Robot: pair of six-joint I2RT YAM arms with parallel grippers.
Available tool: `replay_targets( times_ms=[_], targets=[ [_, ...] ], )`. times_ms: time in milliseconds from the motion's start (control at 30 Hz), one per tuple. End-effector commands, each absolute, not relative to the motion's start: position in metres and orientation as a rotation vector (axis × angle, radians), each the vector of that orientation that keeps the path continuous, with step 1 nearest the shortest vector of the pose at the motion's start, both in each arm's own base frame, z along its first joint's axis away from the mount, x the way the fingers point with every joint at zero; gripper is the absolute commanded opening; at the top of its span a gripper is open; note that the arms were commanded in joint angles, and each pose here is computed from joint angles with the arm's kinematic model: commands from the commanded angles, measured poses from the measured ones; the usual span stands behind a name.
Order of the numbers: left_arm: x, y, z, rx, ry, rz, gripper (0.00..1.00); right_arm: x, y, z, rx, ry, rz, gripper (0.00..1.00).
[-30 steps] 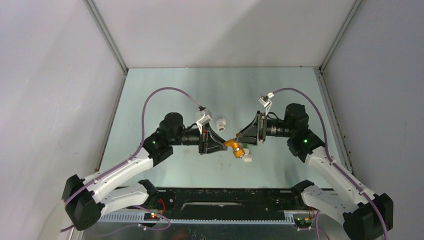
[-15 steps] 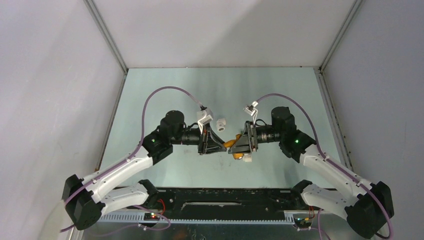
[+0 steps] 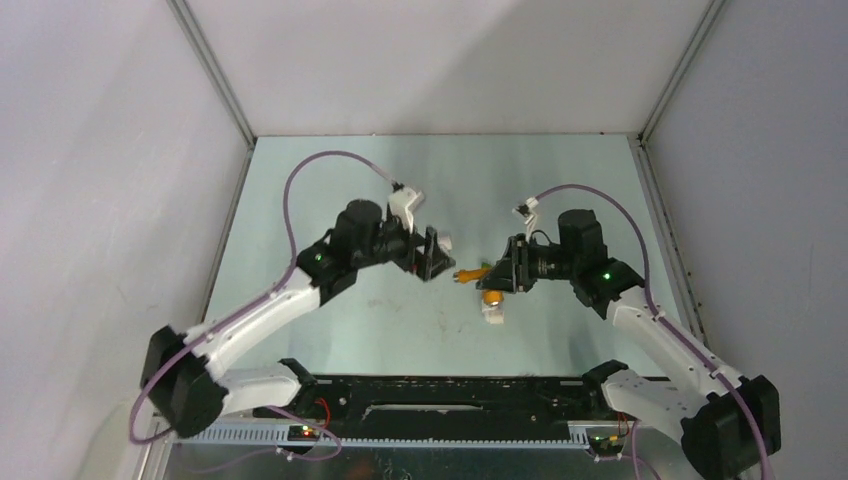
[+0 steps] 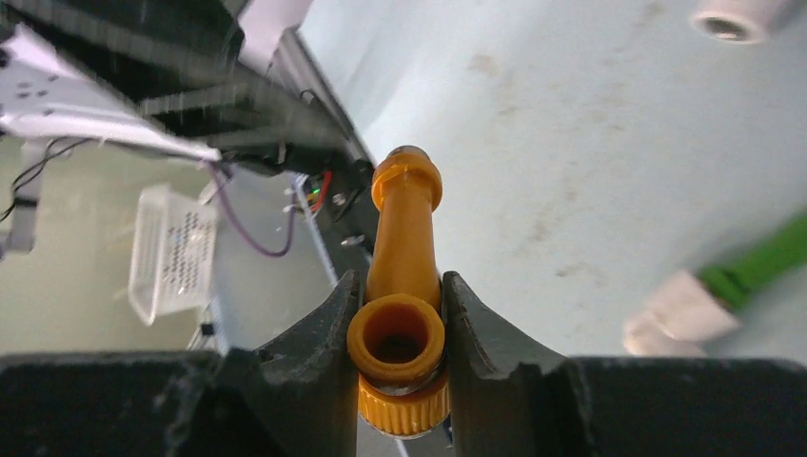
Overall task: Install the water faucets
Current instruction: Adjust the adaptor at the center of the board.
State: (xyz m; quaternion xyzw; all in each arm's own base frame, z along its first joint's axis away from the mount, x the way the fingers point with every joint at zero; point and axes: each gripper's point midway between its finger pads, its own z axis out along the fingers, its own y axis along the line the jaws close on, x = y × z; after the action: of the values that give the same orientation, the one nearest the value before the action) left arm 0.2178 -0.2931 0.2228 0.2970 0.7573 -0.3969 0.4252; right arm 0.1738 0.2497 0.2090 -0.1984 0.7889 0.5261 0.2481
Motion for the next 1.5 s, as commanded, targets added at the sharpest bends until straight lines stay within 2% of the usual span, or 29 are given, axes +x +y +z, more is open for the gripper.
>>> replay_targets(
  times_ms=[0,167,267,533,733,1000,1067,1233,1400,1433,1467],
  targets=[
    [0.295,-0.261,0.192,0.363,2.176,-0.737,1.0,0.197,0.219,0.197,-0.452,2.148,1.262,0.0],
    [0.325,-0.271,0.133,0.249,2.412,-0.8,0.99,0.211,0.198,0.184,-0.359,2.154,1.184,0.0],
    [0.341,-0.28,0.103,0.144,2.508,-0.877,0.92,0.216,0.191,0.178,-0.324,2.161,1.174,0.0],
    [0.361,-0.305,0.057,0.098,2.626,-0.973,0.87,0.222,0.19,0.171,-0.297,2.181,1.189,0.0],
    [0.362,-0.298,0.036,0.11,2.69,-0.847,0.82,0.224,0.192,0.17,-0.288,2.183,1.205,0.0],
    [0.345,-0.31,0.027,-0.022,2.705,-0.872,0.61,0.229,0.195,0.167,-0.273,2.177,1.235,0.0],
    [0.339,-0.313,0.031,-0.074,2.687,-0.859,0.49,0.231,0.197,0.164,-0.265,2.175,1.246,0.0],
    [0.315,-0.307,0.027,-0.361,2.618,-0.847,0.11,0.233,0.199,0.161,-0.259,2.168,1.265,0.0],
    [0.281,-0.279,0.025,-0.647,2.507,-0.695,0.13,0.23,0.205,0.157,-0.26,2.171,1.291,0.0],
    [0.275,-0.276,0.027,-0.665,2.487,-0.662,0.16,0.229,0.207,0.156,-0.263,2.171,1.294,0.0],
    [0.269,-0.275,0.03,-0.656,2.478,-0.634,0.23,0.228,0.209,0.155,-0.267,2.173,1.297,0.0]
  ],
)
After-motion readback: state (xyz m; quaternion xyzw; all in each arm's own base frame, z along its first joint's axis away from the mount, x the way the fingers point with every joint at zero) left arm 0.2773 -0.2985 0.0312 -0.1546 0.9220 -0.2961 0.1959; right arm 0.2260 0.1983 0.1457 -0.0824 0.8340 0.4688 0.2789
